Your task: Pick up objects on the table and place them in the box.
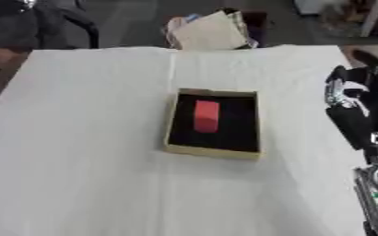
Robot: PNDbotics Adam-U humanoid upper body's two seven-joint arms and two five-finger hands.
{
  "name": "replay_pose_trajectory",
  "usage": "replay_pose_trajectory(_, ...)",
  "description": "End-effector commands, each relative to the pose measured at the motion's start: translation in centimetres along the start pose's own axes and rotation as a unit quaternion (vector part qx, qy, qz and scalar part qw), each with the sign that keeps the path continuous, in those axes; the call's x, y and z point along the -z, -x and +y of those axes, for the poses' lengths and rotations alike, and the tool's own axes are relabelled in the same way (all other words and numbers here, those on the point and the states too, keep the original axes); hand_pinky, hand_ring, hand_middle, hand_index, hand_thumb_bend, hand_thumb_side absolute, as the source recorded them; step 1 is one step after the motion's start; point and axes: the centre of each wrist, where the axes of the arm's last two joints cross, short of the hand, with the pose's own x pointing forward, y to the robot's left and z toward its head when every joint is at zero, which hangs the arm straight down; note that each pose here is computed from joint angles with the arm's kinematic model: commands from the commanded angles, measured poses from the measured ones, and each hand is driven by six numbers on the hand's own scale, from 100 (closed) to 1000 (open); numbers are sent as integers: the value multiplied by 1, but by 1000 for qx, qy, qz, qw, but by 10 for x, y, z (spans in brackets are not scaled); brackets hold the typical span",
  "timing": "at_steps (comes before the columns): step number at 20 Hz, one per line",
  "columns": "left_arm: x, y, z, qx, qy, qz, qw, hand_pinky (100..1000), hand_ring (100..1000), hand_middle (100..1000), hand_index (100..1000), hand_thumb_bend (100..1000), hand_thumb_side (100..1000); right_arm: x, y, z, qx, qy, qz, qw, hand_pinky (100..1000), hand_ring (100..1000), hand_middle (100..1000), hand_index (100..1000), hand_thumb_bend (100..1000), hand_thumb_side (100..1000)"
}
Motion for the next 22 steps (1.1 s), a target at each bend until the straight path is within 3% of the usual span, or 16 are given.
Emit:
replay_pose_trajectory(1, -17, 57, 39, -57, -106, 138, 983, 758, 667, 659, 818, 269, 405, 4, -2, -8, -13, 7, -10, 1000, 581, 725, 552, 864, 100, 477)
replay_pose_trajectory(3, -48, 104, 52, -94, -181, 243, 948, 756, 661, 652, 809, 292, 408, 4, -1, -9, -14, 8, -9, 1000, 581, 725, 552, 864, 100, 479)
replay_pose_trajectory(5, -84, 140, 65, -124, -246, 305, 912, 755, 659, 651, 806, 304, 412, 3, 0, -10, -16, 9, -8, 1000, 581, 725, 552, 864, 100, 479)
replay_pose_trajectory(8, -127, 173, 76, -173, -304, 343, 872, 757, 661, 654, 807, 315, 460, 3, 1, -11, -18, 10, -7, 1000, 581, 725, 552, 864, 100, 482)
replay_pose_trajectory(10, -148, 186, 80, -194, -324, 353, 856, 755, 659, 652, 807, 313, 474, 2, 1, -10, -18, 9, -6, 1000, 580, 726, 551, 864, 100, 484)
replay_pose_trajectory(14, -171, 198, 83, -213, -337, 360, 843, 755, 659, 652, 808, 310, 475, 2, 1, -11, -17, 9, -5, 1000, 580, 726, 551, 864, 100, 486)
replay_pose_trajectory(22, -179, 202, 79, -211, -322, 361, 849, 754, 658, 652, 808, 312, 470, 1, 3, -10, -18, 7, 0, 1000, 580, 727, 550, 864, 100, 490)
